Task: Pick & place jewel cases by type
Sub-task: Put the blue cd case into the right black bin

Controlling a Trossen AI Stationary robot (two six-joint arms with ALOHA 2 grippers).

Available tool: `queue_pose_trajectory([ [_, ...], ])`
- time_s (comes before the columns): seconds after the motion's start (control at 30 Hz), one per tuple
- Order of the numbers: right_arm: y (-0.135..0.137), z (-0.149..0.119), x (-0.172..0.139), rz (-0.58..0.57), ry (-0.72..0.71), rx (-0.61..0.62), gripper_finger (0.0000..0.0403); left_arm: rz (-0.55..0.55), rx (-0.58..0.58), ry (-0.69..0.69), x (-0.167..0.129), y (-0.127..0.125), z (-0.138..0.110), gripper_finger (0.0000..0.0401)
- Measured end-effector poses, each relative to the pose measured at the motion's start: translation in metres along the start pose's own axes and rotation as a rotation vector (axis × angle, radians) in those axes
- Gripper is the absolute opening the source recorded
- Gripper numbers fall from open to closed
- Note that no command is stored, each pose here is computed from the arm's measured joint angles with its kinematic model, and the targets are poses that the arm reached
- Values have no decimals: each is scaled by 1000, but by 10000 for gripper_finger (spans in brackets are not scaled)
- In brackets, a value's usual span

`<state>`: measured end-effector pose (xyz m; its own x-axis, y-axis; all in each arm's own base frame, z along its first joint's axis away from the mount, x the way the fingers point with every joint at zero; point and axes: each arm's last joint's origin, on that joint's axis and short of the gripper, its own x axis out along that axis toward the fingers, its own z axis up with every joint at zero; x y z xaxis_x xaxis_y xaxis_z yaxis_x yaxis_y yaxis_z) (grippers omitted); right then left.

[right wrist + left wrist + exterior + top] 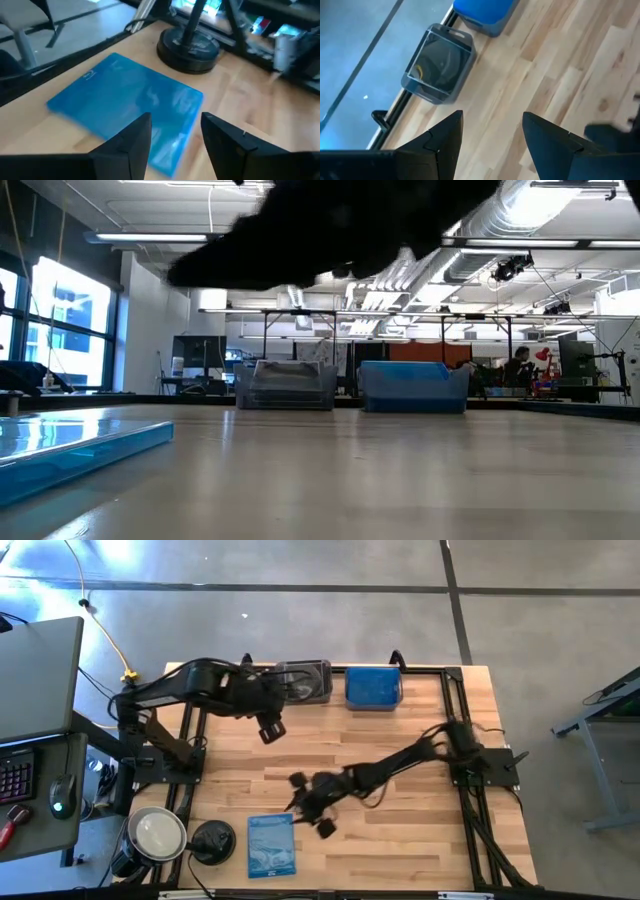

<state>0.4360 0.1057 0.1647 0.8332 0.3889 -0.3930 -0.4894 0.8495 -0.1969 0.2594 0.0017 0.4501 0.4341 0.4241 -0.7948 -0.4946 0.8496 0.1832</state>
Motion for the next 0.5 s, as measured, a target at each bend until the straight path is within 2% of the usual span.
queue_pose_trajectory([
  [0.2,3,-26,65,69,204,67,164,-46,-35,-9,-11,-10,-7,201],
  [0.27,2,-25,79,68,230,68,161,-82,-41,-10,-16,-15,-11,201],
  [0.37,4,-30,87,42,358,78,155,-110,-20,-16,-21,-25,-15,201],
  [0.5,5,-36,78,-38,571,61,147,-137,21,-26,-28,-36,-22,201],
])
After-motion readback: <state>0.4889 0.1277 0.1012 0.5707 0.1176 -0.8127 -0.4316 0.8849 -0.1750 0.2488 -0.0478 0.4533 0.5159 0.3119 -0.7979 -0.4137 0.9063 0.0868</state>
